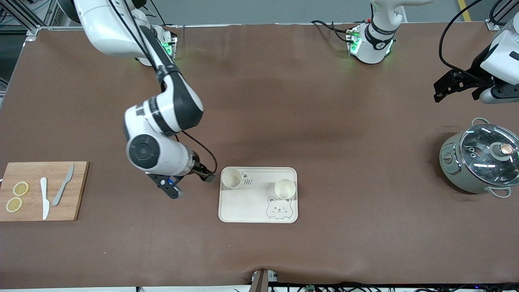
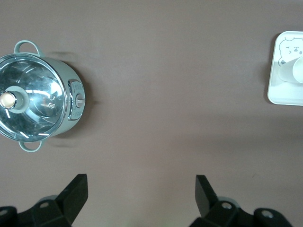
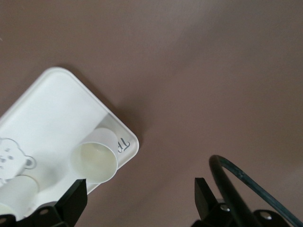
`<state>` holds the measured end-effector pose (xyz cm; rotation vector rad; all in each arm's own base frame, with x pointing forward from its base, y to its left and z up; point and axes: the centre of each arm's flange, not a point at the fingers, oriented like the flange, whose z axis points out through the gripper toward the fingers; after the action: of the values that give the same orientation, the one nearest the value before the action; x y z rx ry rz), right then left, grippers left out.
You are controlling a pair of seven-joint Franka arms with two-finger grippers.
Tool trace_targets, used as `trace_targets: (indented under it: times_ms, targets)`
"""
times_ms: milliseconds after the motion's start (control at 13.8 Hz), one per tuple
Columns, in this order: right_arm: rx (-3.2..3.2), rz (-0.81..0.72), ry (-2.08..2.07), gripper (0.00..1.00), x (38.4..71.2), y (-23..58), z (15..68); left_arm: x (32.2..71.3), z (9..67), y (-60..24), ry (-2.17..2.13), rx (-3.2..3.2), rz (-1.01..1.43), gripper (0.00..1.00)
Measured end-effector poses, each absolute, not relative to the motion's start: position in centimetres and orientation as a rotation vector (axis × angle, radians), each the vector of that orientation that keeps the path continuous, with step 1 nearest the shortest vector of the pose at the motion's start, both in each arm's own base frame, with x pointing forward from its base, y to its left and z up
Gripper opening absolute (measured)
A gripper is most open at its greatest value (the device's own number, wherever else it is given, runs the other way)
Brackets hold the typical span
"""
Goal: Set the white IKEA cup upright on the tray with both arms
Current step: 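Open the right gripper and withdraw it from the cup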
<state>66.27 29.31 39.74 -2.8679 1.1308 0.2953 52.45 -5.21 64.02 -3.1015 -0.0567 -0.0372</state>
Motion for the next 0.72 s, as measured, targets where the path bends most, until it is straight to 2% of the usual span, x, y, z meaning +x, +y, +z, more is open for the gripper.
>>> trace_targets:
  times_ms: [362, 725]
  targets:
    - [-2.921, 0.278, 1.047, 1.00, 64.1, 24.7, 49.7, 52.1, 64.2, -5.2, -0.056, -3.100, -0.023, 1.00]
    - [-2.987, 0.270, 0.830, 1.00, 62.7, 17.9, 53.8, 51.7, 64.5, -5.2, -0.056, -3.099, -0.018, 1.00]
